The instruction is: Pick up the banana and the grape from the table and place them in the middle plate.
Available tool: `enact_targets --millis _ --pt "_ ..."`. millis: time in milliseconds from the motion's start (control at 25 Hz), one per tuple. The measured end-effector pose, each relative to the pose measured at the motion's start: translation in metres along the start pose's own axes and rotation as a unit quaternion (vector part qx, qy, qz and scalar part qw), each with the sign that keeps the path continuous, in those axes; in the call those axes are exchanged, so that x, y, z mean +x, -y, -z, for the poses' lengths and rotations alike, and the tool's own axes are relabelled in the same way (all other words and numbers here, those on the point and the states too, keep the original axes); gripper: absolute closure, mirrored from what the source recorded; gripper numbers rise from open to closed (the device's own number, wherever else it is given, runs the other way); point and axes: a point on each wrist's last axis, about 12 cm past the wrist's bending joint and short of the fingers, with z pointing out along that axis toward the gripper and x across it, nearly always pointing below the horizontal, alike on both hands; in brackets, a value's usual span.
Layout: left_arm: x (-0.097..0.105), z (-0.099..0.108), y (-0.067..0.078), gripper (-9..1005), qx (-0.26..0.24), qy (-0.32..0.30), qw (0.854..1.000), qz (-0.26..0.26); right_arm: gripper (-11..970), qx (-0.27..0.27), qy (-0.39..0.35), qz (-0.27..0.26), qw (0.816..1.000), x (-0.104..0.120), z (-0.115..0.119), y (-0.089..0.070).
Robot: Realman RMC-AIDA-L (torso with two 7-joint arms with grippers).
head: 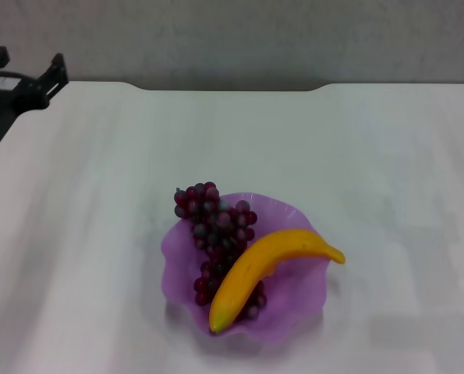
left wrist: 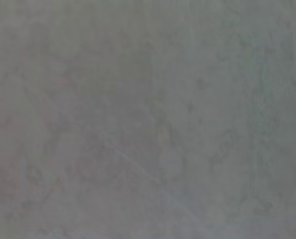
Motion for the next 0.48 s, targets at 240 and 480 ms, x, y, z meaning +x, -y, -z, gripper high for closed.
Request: enact_targets --millis 240,480 --pt "0.016 0.006 -0.009 113 -0.002 0.015 1.0 0.001 79 -0.002 0.009 0.047 0.999 -0.001 0.001 -0.001" --pt "0.025 0.004 -0.012 113 -0.006 0.003 1.0 0.003 79 0.019 0.017 0.092 0.995 -0.003 0.003 0.004"
